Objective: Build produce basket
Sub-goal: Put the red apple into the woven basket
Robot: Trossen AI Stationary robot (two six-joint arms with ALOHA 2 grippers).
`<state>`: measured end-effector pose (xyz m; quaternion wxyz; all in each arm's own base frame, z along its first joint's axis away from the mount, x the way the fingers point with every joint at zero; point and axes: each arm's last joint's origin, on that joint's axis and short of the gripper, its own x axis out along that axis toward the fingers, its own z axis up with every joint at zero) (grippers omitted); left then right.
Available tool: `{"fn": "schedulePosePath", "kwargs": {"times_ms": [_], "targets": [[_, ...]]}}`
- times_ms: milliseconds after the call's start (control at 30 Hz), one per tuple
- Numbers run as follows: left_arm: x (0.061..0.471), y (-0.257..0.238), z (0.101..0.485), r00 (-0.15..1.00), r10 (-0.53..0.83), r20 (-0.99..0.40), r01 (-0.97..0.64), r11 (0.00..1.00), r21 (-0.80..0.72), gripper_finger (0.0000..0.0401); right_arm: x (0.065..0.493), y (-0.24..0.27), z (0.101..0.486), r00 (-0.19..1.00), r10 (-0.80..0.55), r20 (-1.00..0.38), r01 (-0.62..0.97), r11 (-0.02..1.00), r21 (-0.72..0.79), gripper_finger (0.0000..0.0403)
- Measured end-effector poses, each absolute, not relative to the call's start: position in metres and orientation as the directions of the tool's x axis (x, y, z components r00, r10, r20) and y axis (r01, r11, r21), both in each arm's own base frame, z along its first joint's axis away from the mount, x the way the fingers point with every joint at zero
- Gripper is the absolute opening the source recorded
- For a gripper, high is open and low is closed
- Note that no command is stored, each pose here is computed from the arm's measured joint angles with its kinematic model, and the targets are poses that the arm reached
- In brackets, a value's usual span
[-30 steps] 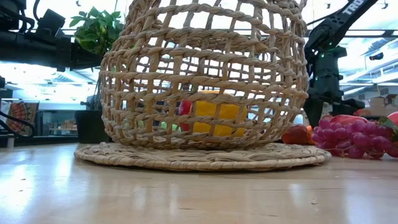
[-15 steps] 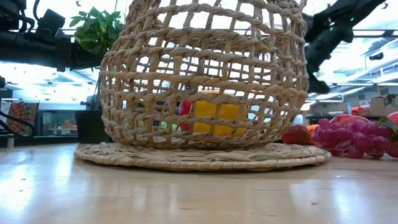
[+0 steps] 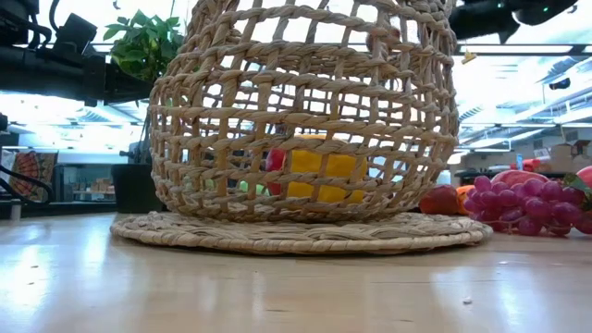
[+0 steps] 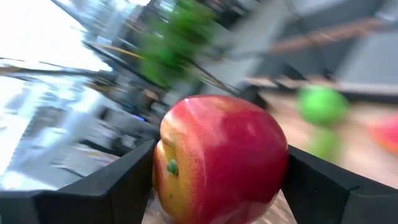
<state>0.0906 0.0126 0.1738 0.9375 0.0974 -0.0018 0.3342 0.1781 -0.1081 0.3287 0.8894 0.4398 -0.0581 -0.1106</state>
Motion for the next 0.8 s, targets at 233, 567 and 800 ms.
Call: {"fn": "schedulePosePath", "kwargs": {"times_ms": [233, 567, 800], "targets": [[0.091, 0.013, 0.174, 0.777, 0.626, 0.068, -0.627, 0.758, 0.181, 0.0388, 0.181, -0.101, 0.36, 0.927, -0.162, 0.338, -0.152, 0.662, 0.734, 0.0312], [0.091, 0.013, 0.174, 0.777, 0.626, 0.068, -0.627, 0.758, 0.181, 0.0388, 0.183, -0.089, 0.376, 0.852, -0.037, 0.522, -0.345, 0.71, 0.614, 0.0312], [0.091, 0.013, 0.174, 0.777, 0.626, 0.068, -0.627, 0.758, 0.181, 0.0388, 0.186, -0.076, 0.379, 0.842, 0.114, 0.528, -0.452, 0.684, 0.573, 0.0312]]}}
